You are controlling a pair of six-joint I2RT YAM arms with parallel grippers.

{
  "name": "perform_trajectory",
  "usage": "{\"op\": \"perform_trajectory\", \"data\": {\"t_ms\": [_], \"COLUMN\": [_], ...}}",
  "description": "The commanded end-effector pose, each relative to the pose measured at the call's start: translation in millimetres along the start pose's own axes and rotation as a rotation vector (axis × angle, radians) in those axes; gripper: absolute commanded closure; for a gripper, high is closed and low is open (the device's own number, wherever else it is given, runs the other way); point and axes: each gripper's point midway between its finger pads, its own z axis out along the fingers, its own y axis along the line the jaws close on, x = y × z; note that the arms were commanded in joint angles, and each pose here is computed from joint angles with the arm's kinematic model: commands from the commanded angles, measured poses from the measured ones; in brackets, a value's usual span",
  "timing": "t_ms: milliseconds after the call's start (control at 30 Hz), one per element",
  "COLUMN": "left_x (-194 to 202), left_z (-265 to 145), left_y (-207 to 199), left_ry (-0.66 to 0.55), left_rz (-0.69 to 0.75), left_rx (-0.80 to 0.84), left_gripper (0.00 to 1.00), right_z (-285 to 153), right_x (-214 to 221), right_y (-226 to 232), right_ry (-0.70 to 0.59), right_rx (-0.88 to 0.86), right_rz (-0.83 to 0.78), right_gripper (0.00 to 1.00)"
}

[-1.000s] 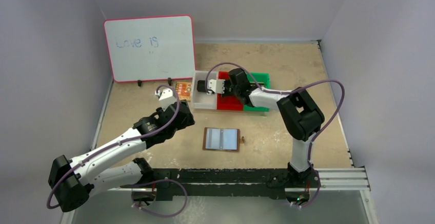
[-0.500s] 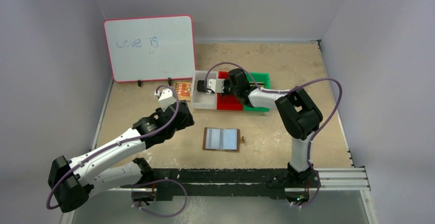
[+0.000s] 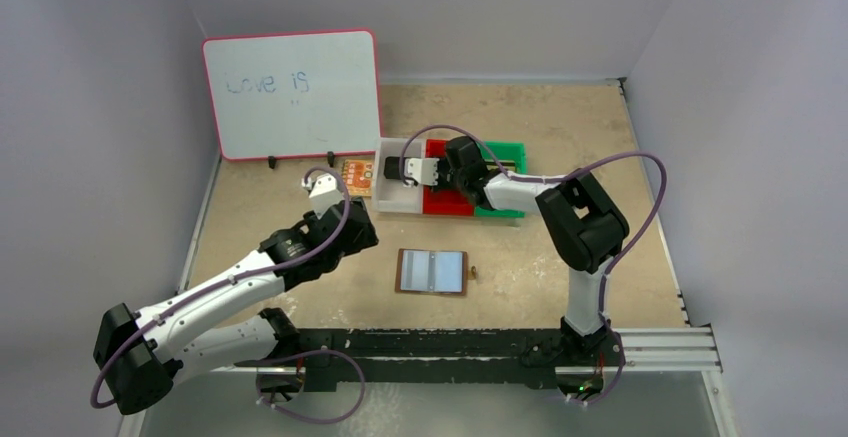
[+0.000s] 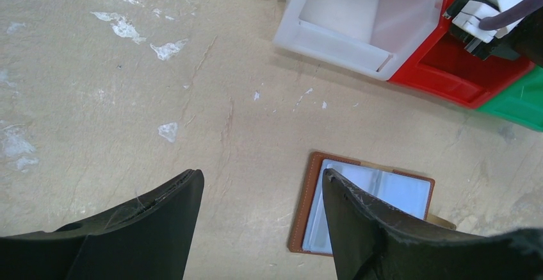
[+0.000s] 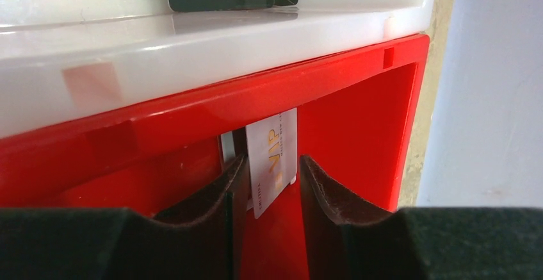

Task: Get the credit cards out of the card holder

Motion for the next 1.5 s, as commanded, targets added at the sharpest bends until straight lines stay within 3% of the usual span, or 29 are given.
{"op": "perform_trajectory", "data": {"t_ms": [0, 600, 833, 967, 1133, 1267, 1467], "left_x": [-2, 3, -2, -11, -24, -32, -40], "left_z": [0, 2, -1, -5, -10, -13, -17], "left_y": [1, -4, -5, 2, 8, 11, 15], "left_ry": [-0.011, 0.012, 0.001, -0.04, -0.092, -0.12, -0.147], "left_rz": [-0.018, -0.016, -0.026, -0.042, -0.046, -0.048, -0.052], "left_rx": [0.009, 0.026, 0.027, 0.005, -0.023, -0.045, -0.063], "left_gripper": [0.32, 0.32, 0.33, 0.33, 0.32, 0.32, 0.32], "right_z": [-12, -20, -64, -110, -134, -139, -148], "right_x": [-14, -27, -54, -72, -54, -62, -67], "right_y": [-22, -44, -79, -107, -95, -51, 3], "right_ry": [-0.042, -0.09, -0.194, -0.309, -0.167, -0.165, -0.128], "right_rx": [0.038, 0.084, 0.162, 0.271, 0.273, 0.112, 0.029], "right_rz": [0.025, 0.104, 0.233, 0.567, 1.143, 1.339, 1.594], "right_gripper": [0.62, 0.59, 0.58, 0.55, 0.56, 0.54, 0.48]}}
